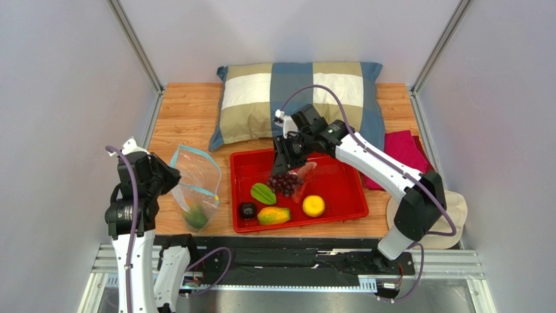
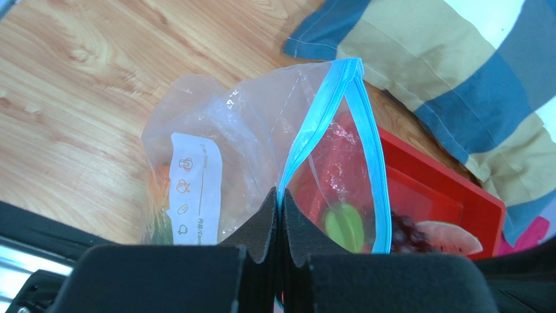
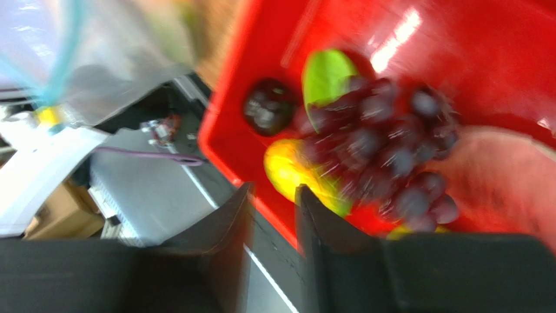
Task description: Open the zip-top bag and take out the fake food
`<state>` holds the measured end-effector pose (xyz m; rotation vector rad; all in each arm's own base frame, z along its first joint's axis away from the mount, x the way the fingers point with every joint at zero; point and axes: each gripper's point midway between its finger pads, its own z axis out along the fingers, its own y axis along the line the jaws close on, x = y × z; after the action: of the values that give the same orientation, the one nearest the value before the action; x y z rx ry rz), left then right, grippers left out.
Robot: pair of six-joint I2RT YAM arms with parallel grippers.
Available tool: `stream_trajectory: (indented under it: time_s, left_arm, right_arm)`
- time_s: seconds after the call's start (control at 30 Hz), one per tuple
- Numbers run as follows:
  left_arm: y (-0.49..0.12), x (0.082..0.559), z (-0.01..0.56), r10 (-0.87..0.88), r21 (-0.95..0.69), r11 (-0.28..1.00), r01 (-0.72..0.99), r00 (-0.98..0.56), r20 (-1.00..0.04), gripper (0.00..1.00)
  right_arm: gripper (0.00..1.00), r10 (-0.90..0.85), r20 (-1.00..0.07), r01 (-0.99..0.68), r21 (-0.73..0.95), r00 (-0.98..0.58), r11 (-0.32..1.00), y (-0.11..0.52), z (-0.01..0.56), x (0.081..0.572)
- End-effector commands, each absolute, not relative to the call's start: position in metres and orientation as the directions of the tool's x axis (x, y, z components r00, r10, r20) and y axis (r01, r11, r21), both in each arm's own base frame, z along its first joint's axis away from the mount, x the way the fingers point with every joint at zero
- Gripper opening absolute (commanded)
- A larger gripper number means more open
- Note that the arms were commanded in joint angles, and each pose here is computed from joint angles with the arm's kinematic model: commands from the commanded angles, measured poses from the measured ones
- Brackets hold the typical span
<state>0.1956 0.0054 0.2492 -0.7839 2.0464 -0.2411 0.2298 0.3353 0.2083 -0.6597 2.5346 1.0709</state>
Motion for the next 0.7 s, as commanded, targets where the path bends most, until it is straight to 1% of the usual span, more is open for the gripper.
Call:
stream_trajectory:
  time_s: [0.0, 0.03, 0.07, 0.1, 0.17, 0.2, 0.23, 0.3, 0.37, 0.4, 0.43, 0.47, 0.53, 0.6, 0.67]
  left_arm:
    - [-0.011, 0.205, 0.25, -0.628, -0.516, 0.778, -0.359, -0.404, -0.665, 0.0]
    - [-0.017, 0.207, 0.251, -0.623, -0.532, 0.782, -0.325, -0.413, -0.664, 0.0]
    - [-0.019, 0.208, 0.246, -0.623, -0.533, 0.782, -0.323, -0.426, -0.656, 0.0]
    - [-0.02, 0.209, 0.245, -0.623, -0.535, 0.782, -0.319, -0.432, -0.652, 0.0]
    - [-0.022, 0.209, 0.244, -0.616, -0.535, 0.787, -0.307, -0.448, -0.648, 0.0]
    - [-0.023, 0.209, 0.243, -0.614, -0.534, 0.788, -0.305, -0.451, -0.648, 0.0]
    - [-0.023, 0.209, 0.245, -0.609, -0.534, 0.792, -0.298, -0.449, -0.654, 0.0]
    - [-0.023, 0.21, 0.247, -0.607, -0.535, 0.793, -0.291, -0.442, -0.66, 0.0]
    - [-0.025, 0.211, 0.25, -0.607, -0.543, 0.793, -0.278, -0.441, -0.661, 0.0]
    - [-0.025, 0.212, 0.25, -0.608, -0.546, 0.791, -0.276, -0.443, -0.658, 0.0]
    - [-0.028, 0.212, 0.251, -0.61, -0.554, 0.789, -0.267, -0.449, -0.653, 0.0]
    - [-0.029, 0.213, 0.253, -0.61, -0.557, 0.789, -0.26, -0.449, -0.653, 0.0]
    - [-0.031, 0.213, 0.257, -0.611, -0.566, 0.787, -0.247, -0.447, -0.654, 0.0]
    - [-0.032, 0.213, 0.259, -0.616, -0.574, 0.782, -0.243, -0.442, -0.652, 0.0]
    - [-0.034, 0.213, 0.262, -0.618, -0.582, 0.779, -0.233, -0.444, -0.648, 0.0]
  right_arm:
    - [0.55, -0.361, -0.477, -0.577, 0.46, -0.802, 0.675, 0.317, 0.193, 0.245]
    - [0.63, -0.363, -0.475, -0.577, 0.458, -0.802, 0.676, 0.317, 0.194, 0.245]
    - [0.67, -0.362, -0.482, -0.58, 0.453, -0.798, 0.677, 0.318, 0.195, 0.246]
    - [0.69, -0.356, -0.509, -0.593, 0.444, -0.784, 0.672, 0.322, 0.204, 0.25]
    - [0.7, -0.347, -0.547, -0.614, 0.438, -0.762, 0.657, 0.332, 0.218, 0.255]
    - [0.7, -0.346, -0.592, -0.65, 0.435, -0.728, 0.623, 0.347, 0.238, 0.253]
    - [0.7, -0.345, -0.607, -0.664, 0.439, -0.716, 0.605, 0.359, 0.242, 0.255]
    - [0.69, -0.343, -0.634, -0.695, 0.462, -0.693, 0.551, 0.387, 0.257, 0.245]
    - [0.64, -0.307, -0.652, -0.702, 0.513, -0.693, 0.494, 0.423, 0.276, 0.245]
    - [0.64, -0.318, -0.654, -0.716, 0.534, -0.687, 0.449, 0.442, 0.281, 0.234]
    - [0.61, -0.289, -0.681, -0.731, 0.55, -0.673, 0.404, 0.457, 0.304, 0.231]
    - [0.6, -0.299, -0.652, -0.712, 0.578, -0.697, 0.4, 0.472, 0.293, 0.23]
    - [0.56, -0.302, -0.653, -0.718, 0.604, -0.695, 0.347, 0.496, 0.299, 0.217]
    - [0.55, -0.309, -0.64, -0.711, 0.633, -0.703, 0.307, 0.52, 0.294, 0.208]
    - [0.49, -0.32, -0.633, -0.708, 0.647, -0.705, 0.281, 0.536, 0.287, 0.199]
